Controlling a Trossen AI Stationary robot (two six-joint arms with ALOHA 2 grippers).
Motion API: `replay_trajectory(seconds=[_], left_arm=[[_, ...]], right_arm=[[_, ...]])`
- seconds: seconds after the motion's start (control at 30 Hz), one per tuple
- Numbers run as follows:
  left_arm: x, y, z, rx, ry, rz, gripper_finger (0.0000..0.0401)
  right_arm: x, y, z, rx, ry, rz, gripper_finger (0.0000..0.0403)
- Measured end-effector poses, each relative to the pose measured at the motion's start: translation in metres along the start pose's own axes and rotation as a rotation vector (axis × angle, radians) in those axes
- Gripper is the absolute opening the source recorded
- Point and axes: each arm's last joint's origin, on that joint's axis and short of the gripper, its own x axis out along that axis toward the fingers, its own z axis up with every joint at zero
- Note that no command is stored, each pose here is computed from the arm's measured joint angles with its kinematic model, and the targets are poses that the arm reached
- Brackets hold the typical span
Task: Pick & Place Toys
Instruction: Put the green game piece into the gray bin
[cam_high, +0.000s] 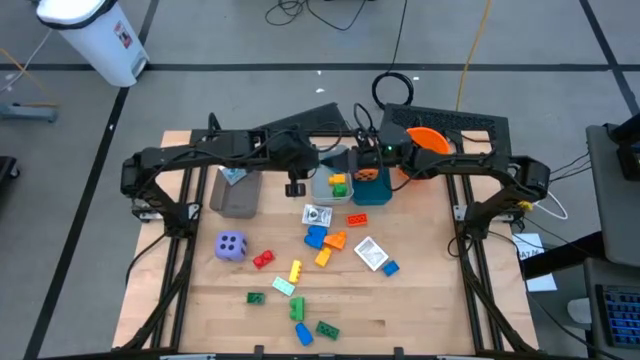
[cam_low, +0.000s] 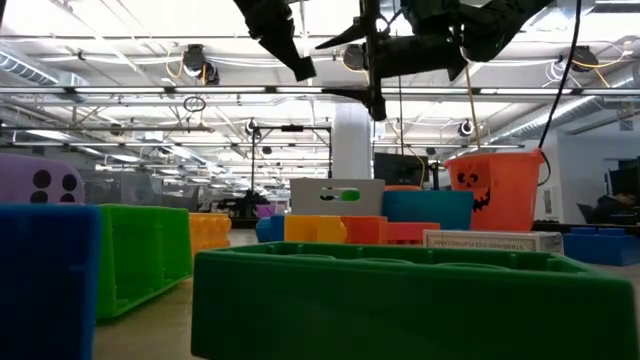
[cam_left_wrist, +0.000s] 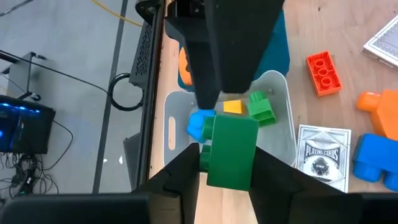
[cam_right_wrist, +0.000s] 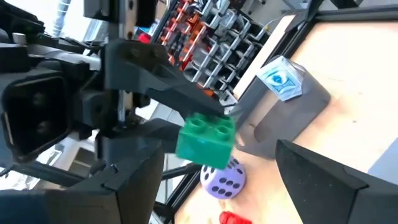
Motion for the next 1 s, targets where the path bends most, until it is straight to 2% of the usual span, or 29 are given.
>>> replay_trajectory(seconds=[0.17, 0.4, 0.7, 1.0], left_arm=[[0.008, -0.001, 0.003, 0.000, -0.013, 0.004, 0.0105], [0.013, -0.001, 0.006, 0.015, -0.032, 0.005, 0.0139], [0.012, 0.000, 0.009, 0.004, -0.076, 0.001, 0.0085], [0.013, -0.001, 0.010, 0.003, -0.081, -0.004, 0.0099]], right_arm=[[0.002, -0.002, -0.001, 0.004, 0.003, 0.002, 0.0293], [0.005, -0.001, -0.005, 0.012, 0.012, 0.007, 0.0291], [0.005, -0.002, -0.005, 0.018, 0.003, -0.008, 0.0268], [0.005, -0.004, -0.007, 0.034, 0.017, -0.028, 0.0216]])
